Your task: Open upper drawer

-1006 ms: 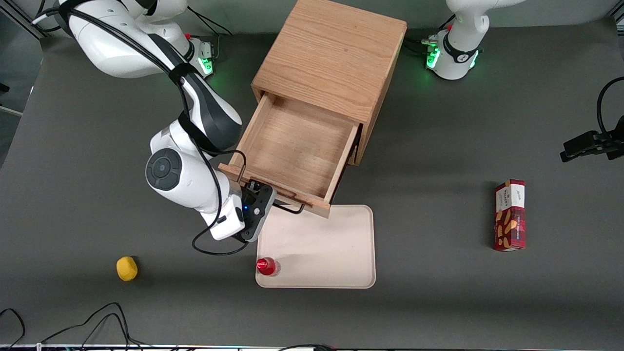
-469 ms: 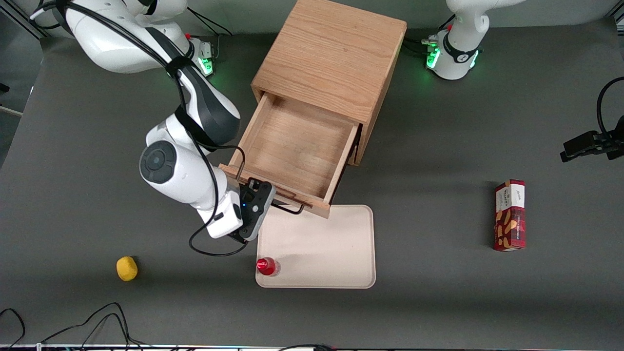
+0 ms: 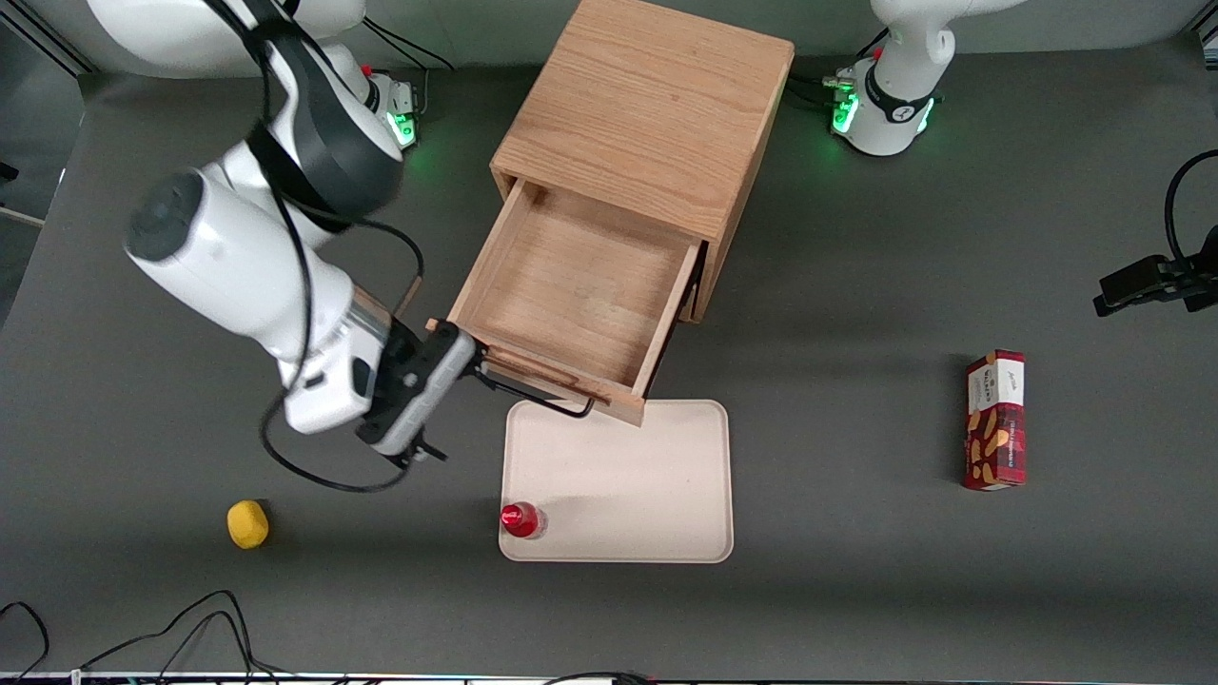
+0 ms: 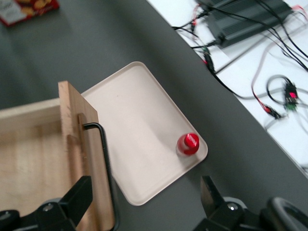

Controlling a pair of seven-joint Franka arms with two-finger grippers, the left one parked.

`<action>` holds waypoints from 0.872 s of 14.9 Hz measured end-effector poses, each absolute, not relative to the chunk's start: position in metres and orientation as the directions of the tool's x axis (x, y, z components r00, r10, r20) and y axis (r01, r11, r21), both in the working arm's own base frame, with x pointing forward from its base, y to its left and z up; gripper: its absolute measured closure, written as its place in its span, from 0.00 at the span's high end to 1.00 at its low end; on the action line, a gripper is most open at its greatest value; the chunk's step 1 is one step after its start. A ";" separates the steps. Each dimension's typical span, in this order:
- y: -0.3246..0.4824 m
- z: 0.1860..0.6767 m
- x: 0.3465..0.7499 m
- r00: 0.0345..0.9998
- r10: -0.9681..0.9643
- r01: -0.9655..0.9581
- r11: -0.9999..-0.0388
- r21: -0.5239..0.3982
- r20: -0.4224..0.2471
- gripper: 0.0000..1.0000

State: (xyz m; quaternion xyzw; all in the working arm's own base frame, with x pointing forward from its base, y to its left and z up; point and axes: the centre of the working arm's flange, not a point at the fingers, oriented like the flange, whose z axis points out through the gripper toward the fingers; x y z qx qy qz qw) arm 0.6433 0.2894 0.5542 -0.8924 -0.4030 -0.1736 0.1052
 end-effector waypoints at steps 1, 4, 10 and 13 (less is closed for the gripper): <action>0.284 0.566 0.631 0.667 0.640 0.710 -0.701 -0.064 0.381 1.00; 0.238 0.589 0.599 0.817 0.508 0.550 -0.828 -0.105 0.274 1.00; 0.098 0.618 0.560 0.972 0.223 0.230 -0.968 -0.104 0.073 1.00; 0.057 0.629 0.540 0.996 0.092 0.092 -0.995 -0.049 0.004 1.00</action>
